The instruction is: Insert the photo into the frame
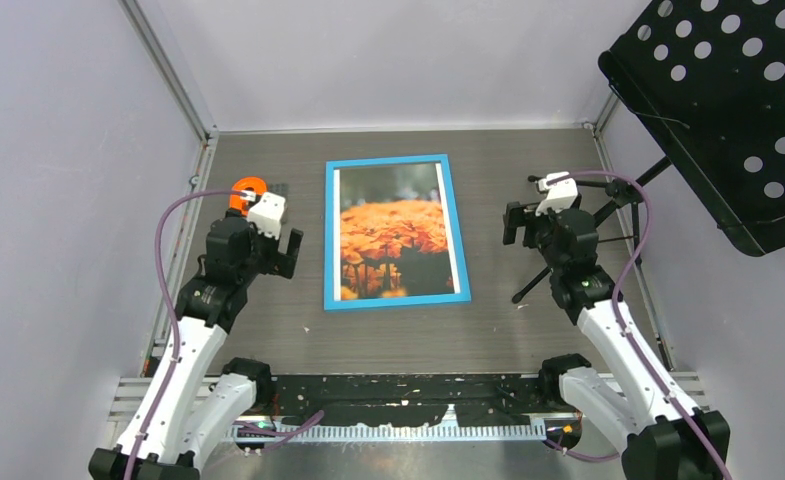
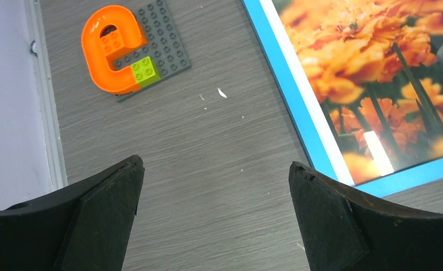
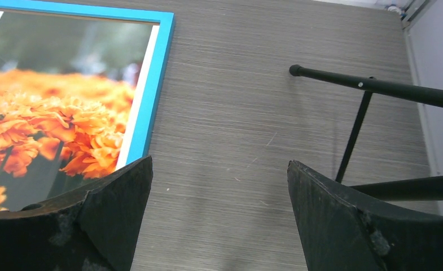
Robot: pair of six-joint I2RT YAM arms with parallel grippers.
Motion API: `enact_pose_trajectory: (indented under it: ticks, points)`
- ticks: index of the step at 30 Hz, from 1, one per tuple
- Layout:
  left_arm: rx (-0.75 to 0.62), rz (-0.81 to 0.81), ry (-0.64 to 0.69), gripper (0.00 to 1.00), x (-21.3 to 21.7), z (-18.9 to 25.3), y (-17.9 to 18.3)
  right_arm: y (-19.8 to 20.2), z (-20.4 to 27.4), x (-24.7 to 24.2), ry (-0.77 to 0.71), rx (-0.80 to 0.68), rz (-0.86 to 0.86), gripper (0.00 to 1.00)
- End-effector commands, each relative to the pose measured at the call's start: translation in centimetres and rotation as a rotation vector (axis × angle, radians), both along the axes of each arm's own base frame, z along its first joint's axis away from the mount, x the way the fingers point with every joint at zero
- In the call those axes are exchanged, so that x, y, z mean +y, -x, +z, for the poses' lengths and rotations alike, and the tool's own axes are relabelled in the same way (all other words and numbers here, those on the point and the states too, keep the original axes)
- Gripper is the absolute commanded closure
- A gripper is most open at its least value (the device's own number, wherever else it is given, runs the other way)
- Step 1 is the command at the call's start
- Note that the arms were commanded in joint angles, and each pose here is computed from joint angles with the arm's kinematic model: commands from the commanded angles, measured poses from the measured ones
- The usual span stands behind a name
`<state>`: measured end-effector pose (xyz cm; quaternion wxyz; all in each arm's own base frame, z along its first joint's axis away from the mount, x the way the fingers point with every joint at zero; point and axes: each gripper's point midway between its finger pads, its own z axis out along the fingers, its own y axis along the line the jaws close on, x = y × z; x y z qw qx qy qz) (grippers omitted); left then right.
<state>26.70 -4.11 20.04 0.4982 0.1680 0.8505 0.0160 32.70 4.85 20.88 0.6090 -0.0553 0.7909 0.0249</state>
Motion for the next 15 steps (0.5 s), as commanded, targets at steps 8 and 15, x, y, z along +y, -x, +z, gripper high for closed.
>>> enact_pose_trajectory:
  ticks: [8,15]
  points:
    - [-0.176,0.126,0.123,0.01,2.1,2.9,-1.0,1.3,3.5,-2.0,0.114,-0.078,-0.038,0.05]
    - [-0.193,0.146,0.183,0.01,2.9,2.9,-0.9,2.0,4.4,-3.7,0.169,-0.122,-0.097,0.05]
